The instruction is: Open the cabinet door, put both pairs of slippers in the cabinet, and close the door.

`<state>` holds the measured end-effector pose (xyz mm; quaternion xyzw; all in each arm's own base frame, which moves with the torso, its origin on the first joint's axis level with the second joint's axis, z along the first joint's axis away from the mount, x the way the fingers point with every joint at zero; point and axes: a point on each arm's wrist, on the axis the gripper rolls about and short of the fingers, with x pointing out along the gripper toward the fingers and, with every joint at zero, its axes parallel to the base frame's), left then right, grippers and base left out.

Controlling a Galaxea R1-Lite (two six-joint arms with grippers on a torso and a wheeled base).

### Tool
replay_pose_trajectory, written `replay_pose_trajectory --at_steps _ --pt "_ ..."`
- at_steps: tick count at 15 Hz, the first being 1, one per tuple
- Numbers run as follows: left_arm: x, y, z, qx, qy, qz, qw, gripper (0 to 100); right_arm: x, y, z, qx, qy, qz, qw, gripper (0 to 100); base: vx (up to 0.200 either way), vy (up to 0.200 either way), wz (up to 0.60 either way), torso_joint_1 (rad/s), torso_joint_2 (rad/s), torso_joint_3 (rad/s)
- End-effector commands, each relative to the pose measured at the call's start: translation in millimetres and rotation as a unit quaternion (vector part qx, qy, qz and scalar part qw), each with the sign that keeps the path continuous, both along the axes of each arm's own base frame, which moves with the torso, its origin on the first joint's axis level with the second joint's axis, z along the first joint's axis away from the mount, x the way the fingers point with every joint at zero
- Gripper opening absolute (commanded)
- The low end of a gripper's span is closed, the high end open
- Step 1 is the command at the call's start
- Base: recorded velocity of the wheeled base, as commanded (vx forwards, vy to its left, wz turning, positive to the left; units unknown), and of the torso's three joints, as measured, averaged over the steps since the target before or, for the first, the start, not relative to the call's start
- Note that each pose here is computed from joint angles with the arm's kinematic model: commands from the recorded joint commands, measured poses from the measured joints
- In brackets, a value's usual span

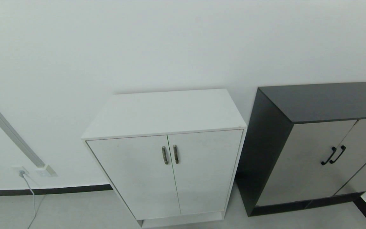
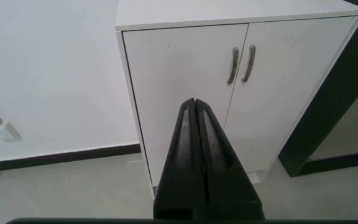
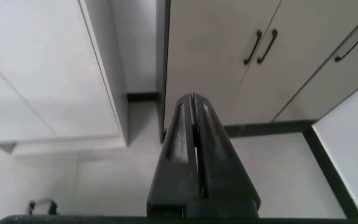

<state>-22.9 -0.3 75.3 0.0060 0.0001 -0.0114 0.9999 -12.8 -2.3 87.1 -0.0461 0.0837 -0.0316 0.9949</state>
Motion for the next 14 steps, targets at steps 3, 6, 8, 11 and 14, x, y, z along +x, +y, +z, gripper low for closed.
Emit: replay_pose_trajectory --at_steps 3,6,8,11,14 --pt "0.1 0.0 0.0 0.000 0.001 0.000 1.0000 0 -12.4 0.5 -3.6 0.015 -0.074 0.004 0.997 0 0.000 0.000 0.00 0.000 0.00 0.000" --pt "0.1 0.0 0.0 0.000 0.001 0.000 1.0000 0 -12.1 3.5 -5.8 0.050 -0.089 0.059 0.993 0 0.000 0.000 0.00 0.000 0.00 0.000" --pt "0.1 0.0 0.0 0.000 0.001 0.000 1.0000 0 -11.6 5.2 -7.1 0.081 -0.086 0.094 0.989 0 0.000 0.000 0.00 0.000 0.00 0.000" --pt "0.1 0.0 0.0 0.000 0.001 0.000 1.0000 0 -11.6 5.2 -6.8 0.072 -0.087 0.097 0.989 0 0.000 0.000 0.00 0.000 0.00 0.000" --pt "0.1 0.0 0.0 0.000 0.001 0.000 1.0000 0 -10.2 5.0 -11.1 0.007 -0.084 0.094 0.992 0 0.000 0.000 0.00 0.000 0.00 0.000"
